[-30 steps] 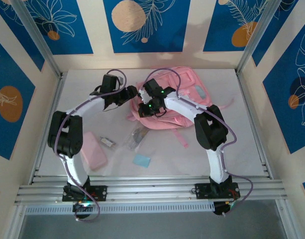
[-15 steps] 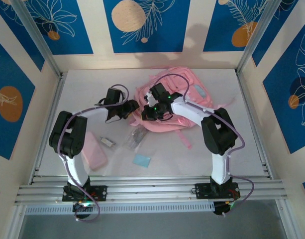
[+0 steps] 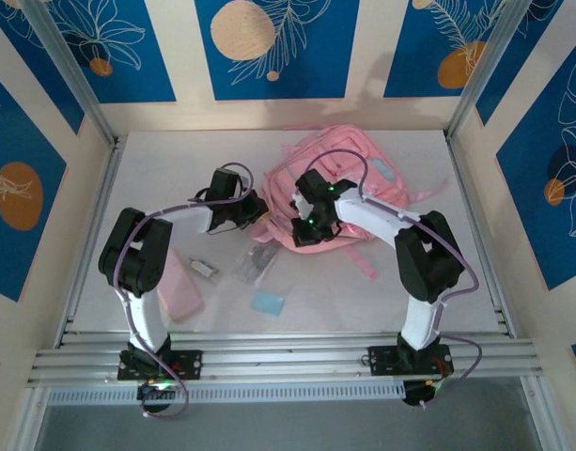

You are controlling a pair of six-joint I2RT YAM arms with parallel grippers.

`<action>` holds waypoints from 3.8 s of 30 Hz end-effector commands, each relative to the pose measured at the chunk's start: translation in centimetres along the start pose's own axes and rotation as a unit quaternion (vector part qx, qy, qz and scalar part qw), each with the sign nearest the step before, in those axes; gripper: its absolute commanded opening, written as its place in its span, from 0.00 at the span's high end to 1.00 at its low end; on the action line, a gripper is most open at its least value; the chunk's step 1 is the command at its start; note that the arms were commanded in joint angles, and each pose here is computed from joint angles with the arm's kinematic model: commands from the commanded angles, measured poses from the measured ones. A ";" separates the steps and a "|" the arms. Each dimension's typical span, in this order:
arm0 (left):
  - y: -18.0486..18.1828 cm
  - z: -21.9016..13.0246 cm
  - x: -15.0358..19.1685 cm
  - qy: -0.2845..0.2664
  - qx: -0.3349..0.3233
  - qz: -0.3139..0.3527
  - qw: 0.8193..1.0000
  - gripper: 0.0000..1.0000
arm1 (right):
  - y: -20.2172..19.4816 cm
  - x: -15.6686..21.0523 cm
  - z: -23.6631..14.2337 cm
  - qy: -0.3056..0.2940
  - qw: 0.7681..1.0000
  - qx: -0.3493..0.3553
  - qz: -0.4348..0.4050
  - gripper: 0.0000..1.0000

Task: Pack books, pencil case, and school supplies into a backpack

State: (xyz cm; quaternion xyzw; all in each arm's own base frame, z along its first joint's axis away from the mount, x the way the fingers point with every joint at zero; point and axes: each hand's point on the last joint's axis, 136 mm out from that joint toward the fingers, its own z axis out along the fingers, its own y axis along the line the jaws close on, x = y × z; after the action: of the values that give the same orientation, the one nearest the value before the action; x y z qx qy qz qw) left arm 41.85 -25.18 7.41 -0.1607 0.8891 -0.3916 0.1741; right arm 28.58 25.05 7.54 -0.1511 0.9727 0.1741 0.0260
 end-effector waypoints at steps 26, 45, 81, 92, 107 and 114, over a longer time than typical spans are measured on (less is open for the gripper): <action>-0.3 -3.6 -5.1 -0.066 0.007 0.030 0.997 1.00 | -17.6 1.9 -6.4 -0.007 0.974 0.208 0.093 0.95; -1.1 -1.3 -3.0 -0.004 0.042 0.033 0.999 1.00 | -13.4 -7.0 -8.7 -0.201 0.971 0.018 0.132 0.26; -2.2 -0.6 -3.0 -0.016 0.054 0.027 0.998 1.00 | -12.0 -2.2 -8.9 -0.200 0.968 -0.029 0.151 0.17; -2.4 -0.6 -2.9 -0.017 0.054 0.028 0.998 1.00 | -11.8 -3.3 -4.9 -0.186 0.962 -0.108 0.168 0.16; -2.5 -0.3 -2.5 -0.013 0.056 0.028 0.998 1.00 | -4.8 -5.1 -11.5 -0.280 0.933 -0.210 0.088 0.16; -2.4 0.0 -2.5 -0.011 0.059 0.025 0.998 1.00 | -3.9 -3.3 -10.3 -0.245 0.952 -0.173 0.061 0.16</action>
State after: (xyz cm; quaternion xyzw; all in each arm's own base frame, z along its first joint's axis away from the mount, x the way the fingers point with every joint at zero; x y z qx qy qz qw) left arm 43.71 -23.64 7.54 -0.1599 0.8815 -0.4027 0.1878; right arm 33.83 19.70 17.57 -0.0454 0.8837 0.3938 0.2487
